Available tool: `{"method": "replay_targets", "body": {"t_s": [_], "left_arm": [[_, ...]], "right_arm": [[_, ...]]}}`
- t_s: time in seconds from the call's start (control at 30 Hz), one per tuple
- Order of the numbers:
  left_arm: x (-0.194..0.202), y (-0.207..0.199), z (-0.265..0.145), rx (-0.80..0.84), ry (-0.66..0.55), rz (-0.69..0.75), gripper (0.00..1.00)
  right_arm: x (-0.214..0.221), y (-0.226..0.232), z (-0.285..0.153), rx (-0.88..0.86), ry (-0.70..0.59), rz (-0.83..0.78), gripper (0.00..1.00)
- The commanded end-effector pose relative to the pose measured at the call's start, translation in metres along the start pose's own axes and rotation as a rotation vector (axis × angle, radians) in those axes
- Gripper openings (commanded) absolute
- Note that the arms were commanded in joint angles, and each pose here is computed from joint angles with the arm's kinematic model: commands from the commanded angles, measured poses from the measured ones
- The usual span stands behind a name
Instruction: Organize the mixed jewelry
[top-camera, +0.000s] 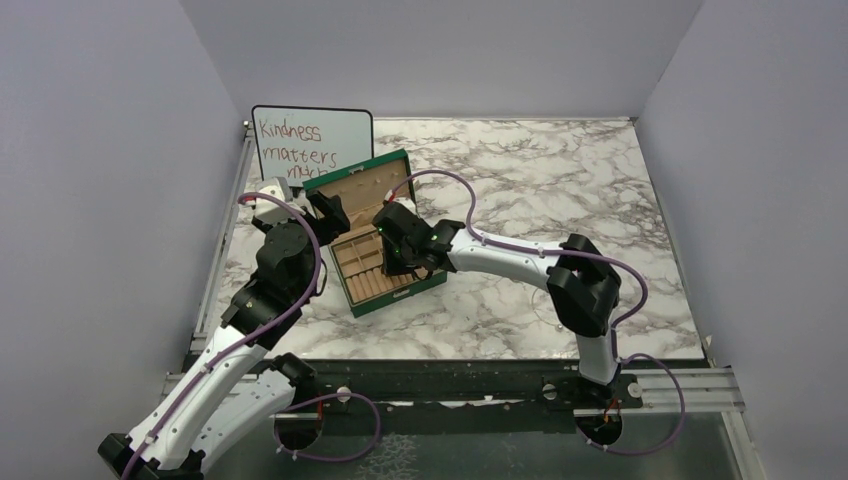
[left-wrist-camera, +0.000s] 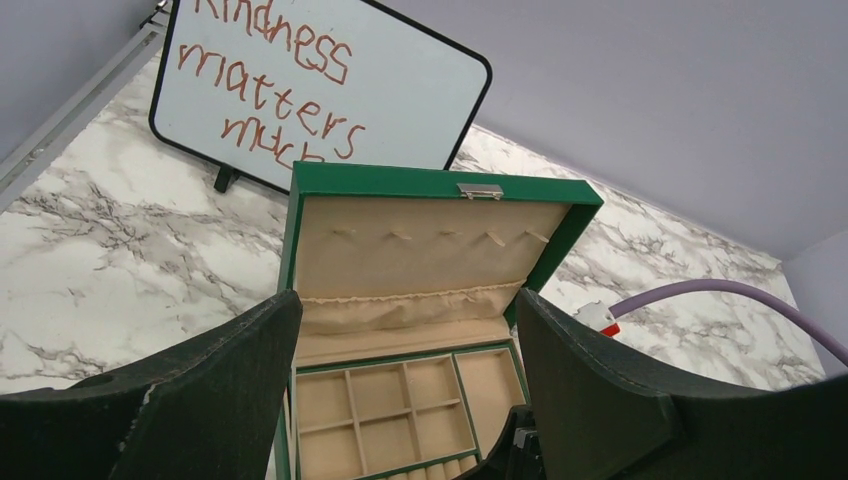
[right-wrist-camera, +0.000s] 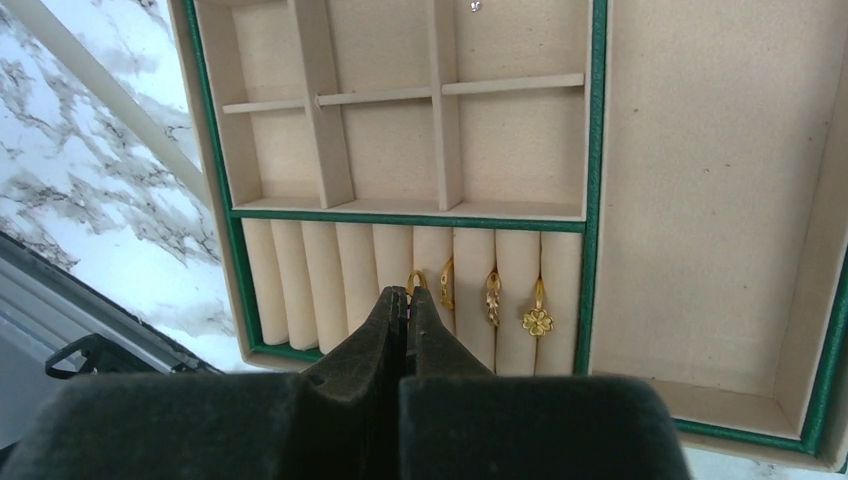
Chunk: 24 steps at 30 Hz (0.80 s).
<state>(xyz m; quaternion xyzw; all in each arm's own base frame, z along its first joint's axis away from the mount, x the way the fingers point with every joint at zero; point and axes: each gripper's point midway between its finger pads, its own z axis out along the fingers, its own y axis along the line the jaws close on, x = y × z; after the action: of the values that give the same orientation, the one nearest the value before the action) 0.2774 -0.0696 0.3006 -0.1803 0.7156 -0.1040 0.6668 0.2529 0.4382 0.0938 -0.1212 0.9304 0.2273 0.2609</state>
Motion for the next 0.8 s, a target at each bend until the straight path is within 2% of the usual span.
{"method": "replay_targets", "body": {"t_s": [0.0,0.5,0.77], "left_arm": [[-0.003,0.005,0.000,-0.019,-0.021,-0.001,0.80],[-0.002,0.005,-0.001,-0.015,-0.019,-0.001,0.80],[-0.001,0.005,0.000,-0.013,-0.016,-0.001,0.80]], "right_arm": [[0.009,0.001,0.006,0.005,0.033,-0.018,0.01],[0.015,0.006,0.011,-0.014,0.062,0.003,0.01],[0.006,0.013,-0.002,-0.050,0.024,0.043,0.01]]}}
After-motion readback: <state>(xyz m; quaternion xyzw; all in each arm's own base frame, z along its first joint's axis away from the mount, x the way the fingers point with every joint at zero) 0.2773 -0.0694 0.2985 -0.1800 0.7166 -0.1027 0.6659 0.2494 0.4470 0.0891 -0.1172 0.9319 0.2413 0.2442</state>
